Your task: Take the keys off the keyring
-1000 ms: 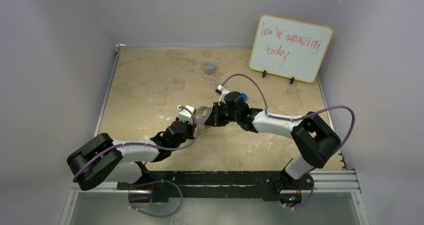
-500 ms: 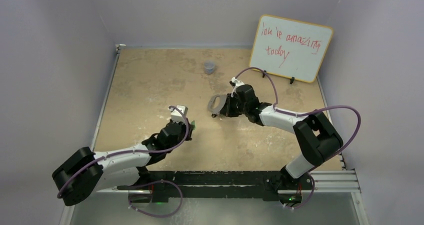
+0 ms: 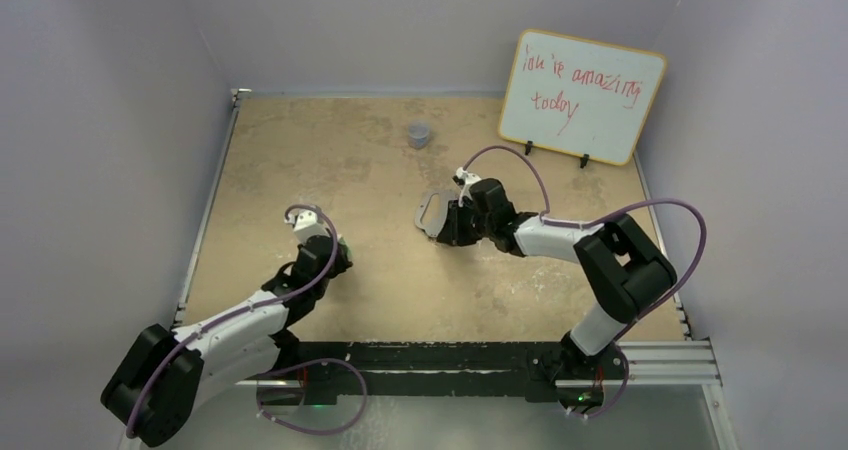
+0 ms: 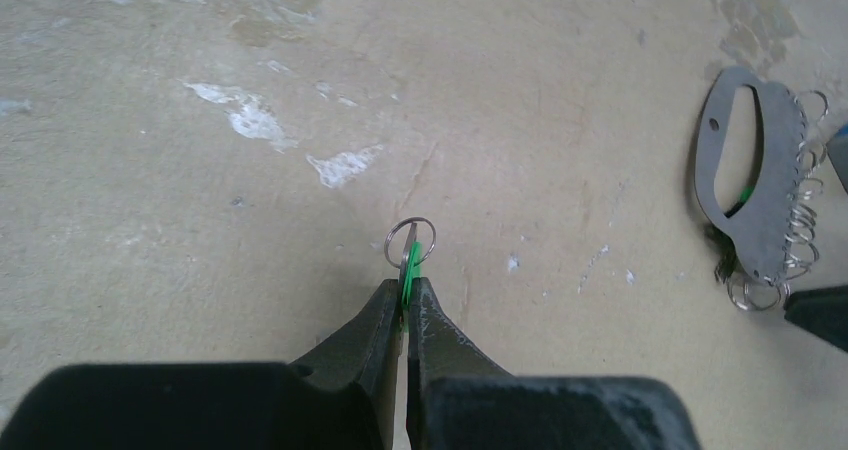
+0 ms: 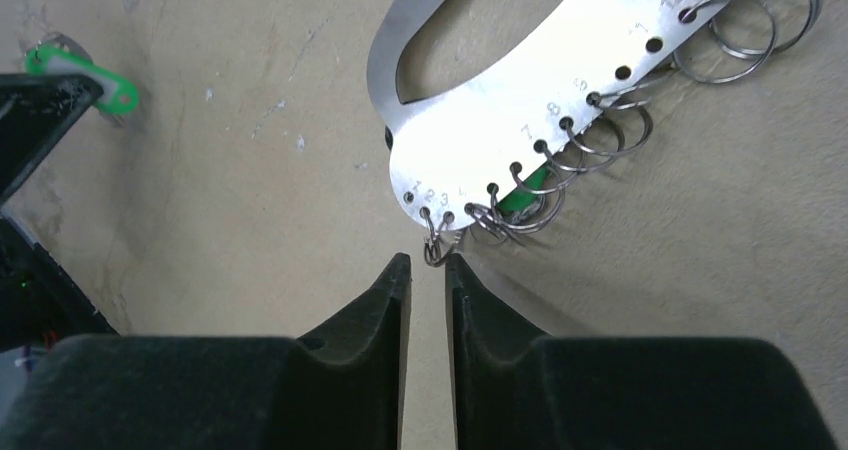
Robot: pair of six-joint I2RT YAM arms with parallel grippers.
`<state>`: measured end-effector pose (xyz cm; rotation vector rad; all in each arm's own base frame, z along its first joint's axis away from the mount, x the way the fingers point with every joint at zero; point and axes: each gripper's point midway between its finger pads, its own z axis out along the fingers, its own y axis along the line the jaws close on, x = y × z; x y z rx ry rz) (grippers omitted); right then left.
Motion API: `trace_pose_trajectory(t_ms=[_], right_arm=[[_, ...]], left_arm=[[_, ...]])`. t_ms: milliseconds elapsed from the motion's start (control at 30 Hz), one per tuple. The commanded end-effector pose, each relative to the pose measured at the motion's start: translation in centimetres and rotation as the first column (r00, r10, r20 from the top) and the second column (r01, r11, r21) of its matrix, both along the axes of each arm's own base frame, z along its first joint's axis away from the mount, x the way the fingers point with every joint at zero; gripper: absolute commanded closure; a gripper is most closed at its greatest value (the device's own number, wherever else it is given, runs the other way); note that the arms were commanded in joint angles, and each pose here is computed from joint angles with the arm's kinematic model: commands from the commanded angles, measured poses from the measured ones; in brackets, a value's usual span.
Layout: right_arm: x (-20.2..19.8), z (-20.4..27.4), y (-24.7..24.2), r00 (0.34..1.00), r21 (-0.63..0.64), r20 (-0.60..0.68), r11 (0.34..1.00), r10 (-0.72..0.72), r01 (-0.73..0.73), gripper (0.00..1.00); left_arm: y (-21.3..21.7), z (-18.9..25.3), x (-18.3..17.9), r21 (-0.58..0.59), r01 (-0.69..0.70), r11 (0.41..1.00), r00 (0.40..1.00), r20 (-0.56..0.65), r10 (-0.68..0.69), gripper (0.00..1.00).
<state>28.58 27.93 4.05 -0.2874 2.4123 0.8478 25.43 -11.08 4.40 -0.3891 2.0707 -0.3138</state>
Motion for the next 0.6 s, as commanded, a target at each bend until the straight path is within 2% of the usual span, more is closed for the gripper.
trace_pose_trajectory(t_ms=[0,167,267,400,500,567], right_arm=[[-0.9,1.9,0.2,0.998,0.035,0.031,0.998,0.051,-0.052,0.75],[-0.5,5.0,-1.4,0.995,0.013,0.096,1.0,0.023,-0.025,0.57],[0.1,8.0,-3.3,0.985,0.018,0.168,0.999,-0.037,0.035,0.5],[0.8,13.5,-7.1,0.927,0.021,0.32,0.98,-0.196,0.199,0.2],[0.5,17.1,-9.8,0.866,0.038,0.41,0.954,-0.287,0.298,0.1],[0.1,19.3,-11.5,0.819,0.061,0.462,0.934,-0.339,0.352,0.08]], left_arm=[[1.4,0.4,0.8,-0.082,-0.094,0.992,0.996,-0.001,0.095,1.0],[3.5,1.6,2.5,-0.123,-0.212,0.97,0.976,0.027,0.216,1.0],[4.6,2.5,3.4,-0.131,-0.265,0.955,0.961,0.046,0.273,0.97],[6.2,2.9,4.6,-0.126,-0.33,0.936,0.94,0.049,0.338,0.9],[7.4,3.0,5.7,-0.129,-0.361,0.924,0.928,0.049,0.369,0.87],[8.2,3.2,6.7,-0.134,-0.378,0.916,0.921,0.047,0.387,0.86]])
